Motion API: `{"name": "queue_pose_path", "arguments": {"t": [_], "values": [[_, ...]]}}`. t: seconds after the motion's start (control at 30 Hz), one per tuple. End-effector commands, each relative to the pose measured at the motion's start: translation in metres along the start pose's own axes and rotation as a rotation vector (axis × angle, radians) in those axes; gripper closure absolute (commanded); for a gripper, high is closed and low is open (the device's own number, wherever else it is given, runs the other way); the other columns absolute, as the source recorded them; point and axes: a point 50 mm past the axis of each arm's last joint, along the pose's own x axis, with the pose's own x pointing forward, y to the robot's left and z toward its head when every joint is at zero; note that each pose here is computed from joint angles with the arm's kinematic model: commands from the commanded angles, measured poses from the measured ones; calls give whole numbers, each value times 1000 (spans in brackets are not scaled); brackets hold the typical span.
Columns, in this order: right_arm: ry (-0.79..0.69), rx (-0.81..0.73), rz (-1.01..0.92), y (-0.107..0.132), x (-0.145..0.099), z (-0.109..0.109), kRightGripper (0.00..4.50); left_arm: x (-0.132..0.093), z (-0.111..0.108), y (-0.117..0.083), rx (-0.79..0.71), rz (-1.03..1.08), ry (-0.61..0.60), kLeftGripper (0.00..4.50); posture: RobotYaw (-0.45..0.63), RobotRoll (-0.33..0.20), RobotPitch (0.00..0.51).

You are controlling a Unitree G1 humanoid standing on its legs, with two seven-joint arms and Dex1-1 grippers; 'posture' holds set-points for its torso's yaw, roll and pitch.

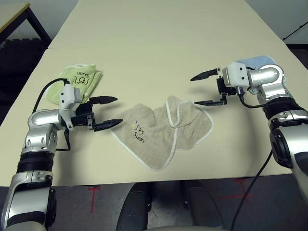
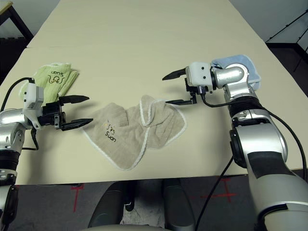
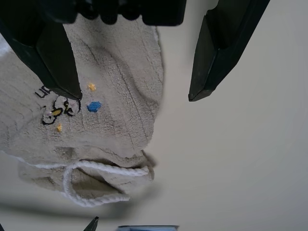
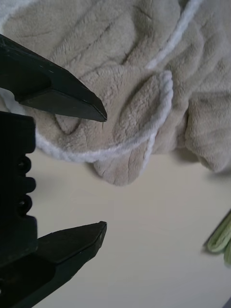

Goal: Fold the towel and set it aside.

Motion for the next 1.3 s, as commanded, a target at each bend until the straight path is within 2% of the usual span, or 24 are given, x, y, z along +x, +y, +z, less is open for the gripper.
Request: {"name": "queue_pose_path", "arguments": {"t": [0.03,0.53,0.8,1.03,1.17,1.3], "values": [[-2,-51,56,-4,7,6,31,2,-1,-6,-5,-54,7,24,37,0,212],[0,-218,176,-12,33,23,31,3,-2,-11,-4,-91,20,24,62,0,215],[31,-273,258,-5,39,22,31,5,0,-12,-8,-107,25,24,78,0,216],[17,-329,257,-8,41,27,31,7,0,-13,-10,-113,27,24,80,0,214],[-1,-345,253,-8,43,29,885,9,-1,-14,-6,-118,34,0,86,0,210],[-3,-357,267,-8,46,31,2420,10,-2,-14,-12,-126,37,0,83,0,208]]}}
